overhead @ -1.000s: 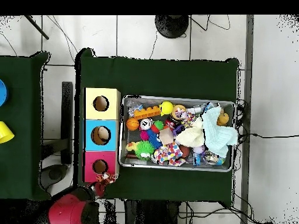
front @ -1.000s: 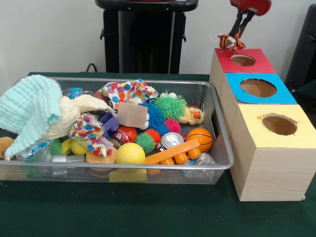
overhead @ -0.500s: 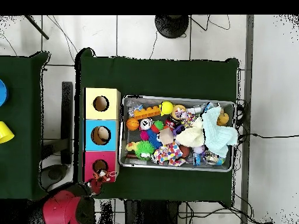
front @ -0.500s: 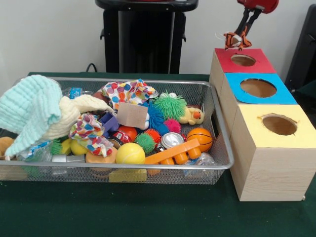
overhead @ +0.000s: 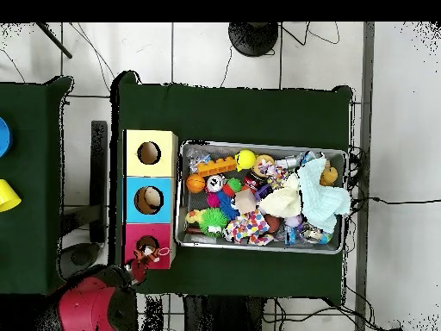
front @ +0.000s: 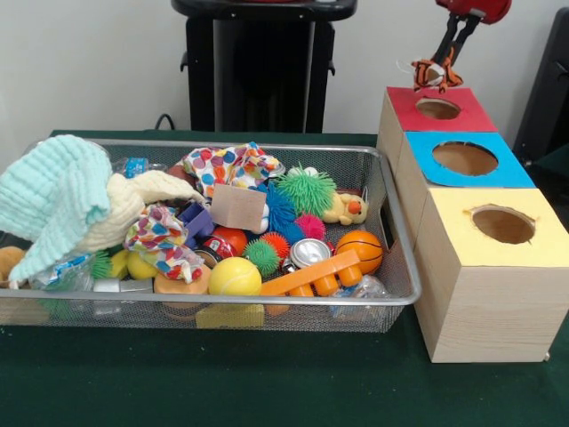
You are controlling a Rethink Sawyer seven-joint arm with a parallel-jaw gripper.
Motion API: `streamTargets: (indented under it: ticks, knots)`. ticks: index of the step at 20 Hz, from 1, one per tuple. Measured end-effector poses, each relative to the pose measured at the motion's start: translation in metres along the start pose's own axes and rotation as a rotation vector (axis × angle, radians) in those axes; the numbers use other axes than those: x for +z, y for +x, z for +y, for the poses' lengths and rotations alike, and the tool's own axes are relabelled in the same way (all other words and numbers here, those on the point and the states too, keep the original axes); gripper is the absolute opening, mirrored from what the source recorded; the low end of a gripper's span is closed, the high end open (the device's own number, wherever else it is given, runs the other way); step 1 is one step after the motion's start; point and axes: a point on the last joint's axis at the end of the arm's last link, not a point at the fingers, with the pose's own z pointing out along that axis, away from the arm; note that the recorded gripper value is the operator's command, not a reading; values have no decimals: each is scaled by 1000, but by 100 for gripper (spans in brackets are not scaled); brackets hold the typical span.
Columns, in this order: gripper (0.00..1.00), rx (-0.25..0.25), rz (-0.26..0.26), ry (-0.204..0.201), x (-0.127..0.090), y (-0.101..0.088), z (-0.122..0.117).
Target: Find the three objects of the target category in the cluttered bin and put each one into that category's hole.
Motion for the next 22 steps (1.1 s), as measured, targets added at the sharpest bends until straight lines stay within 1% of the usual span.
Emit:
streamTargets:
  ticks: [3, 4, 22]
  knots:
    - [0, 1, 1, 0, 0, 0, -1]
    - [100, 3, 1, 0, 0, 0, -1]
    - [100, 24, 8, -1, 4, -1, -12]
